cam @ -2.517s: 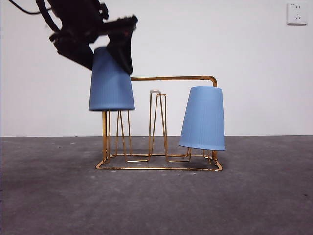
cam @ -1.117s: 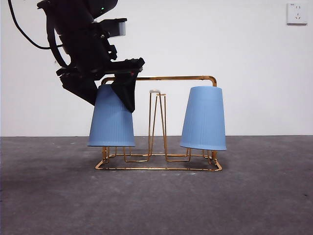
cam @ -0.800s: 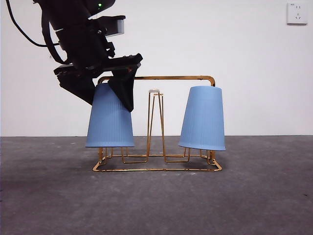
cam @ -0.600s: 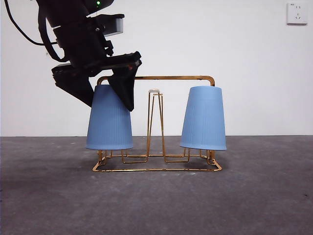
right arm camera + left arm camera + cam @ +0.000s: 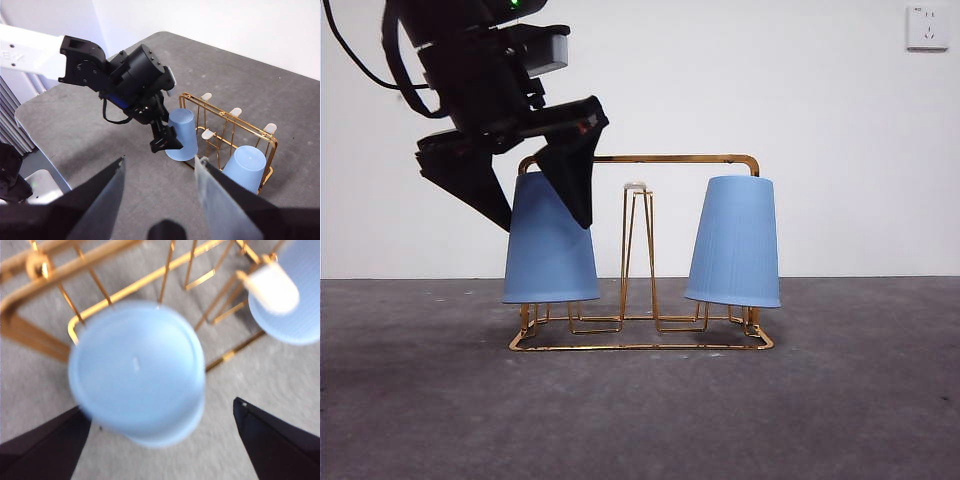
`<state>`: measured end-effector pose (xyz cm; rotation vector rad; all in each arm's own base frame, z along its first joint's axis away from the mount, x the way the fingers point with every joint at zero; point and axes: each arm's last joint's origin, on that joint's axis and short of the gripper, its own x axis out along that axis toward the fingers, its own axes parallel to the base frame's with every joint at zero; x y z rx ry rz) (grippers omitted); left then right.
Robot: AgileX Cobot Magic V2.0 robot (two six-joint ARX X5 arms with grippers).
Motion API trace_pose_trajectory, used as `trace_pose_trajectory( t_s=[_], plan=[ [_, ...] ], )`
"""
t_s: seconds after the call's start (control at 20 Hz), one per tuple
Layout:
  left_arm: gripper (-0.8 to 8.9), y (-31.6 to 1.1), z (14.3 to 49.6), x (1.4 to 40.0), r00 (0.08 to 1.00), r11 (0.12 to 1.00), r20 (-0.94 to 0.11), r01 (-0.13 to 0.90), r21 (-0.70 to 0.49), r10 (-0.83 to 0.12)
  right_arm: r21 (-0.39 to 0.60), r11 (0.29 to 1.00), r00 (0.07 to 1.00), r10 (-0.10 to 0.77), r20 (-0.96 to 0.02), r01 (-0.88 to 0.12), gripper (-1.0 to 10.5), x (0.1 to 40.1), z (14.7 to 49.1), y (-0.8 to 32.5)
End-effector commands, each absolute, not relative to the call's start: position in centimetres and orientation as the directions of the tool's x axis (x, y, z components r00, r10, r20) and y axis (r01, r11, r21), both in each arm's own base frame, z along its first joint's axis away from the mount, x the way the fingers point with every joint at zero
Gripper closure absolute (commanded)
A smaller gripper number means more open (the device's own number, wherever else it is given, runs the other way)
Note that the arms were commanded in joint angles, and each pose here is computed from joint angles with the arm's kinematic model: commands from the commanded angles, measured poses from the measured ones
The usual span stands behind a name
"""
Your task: Pick up cup 1,put cup 1 in the cup rack,pick up cup 2,put cup 2 in the cup rack
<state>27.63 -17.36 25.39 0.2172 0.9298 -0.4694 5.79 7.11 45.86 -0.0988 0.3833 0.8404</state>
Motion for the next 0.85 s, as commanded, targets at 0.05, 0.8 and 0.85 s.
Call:
trace_pose_trajectory(
  t_s=[0.05, 0.8, 0.85],
  plan=[
    [3.41, -17.0, 26.1, 27.1, 0.515, 0.880, -0.802, 0.473, -0.028, -0.302, 0.052, 0.667, 0.608, 0.706, -0.363, -0.743, 7.1, 5.8, 45.9, 7.1],
    [3.42, -13.7, 31.8, 21.6, 0.511, 0.868, -0.776, 0.488, -0.092, -0.370, 0.045, 0.686, 0.605, 0.669, -0.432, -0.727, 7.1, 5.8, 45.2, 7.0],
    [3.42, -13.5, 32.1, 21.1, 0.503, 0.863, -0.772, 0.493, -0.111, -0.387, 0.038, 0.693, 0.606, 0.655, -0.452, -0.720, 7.1, 5.8, 45.1, 7.0]
  ],
)
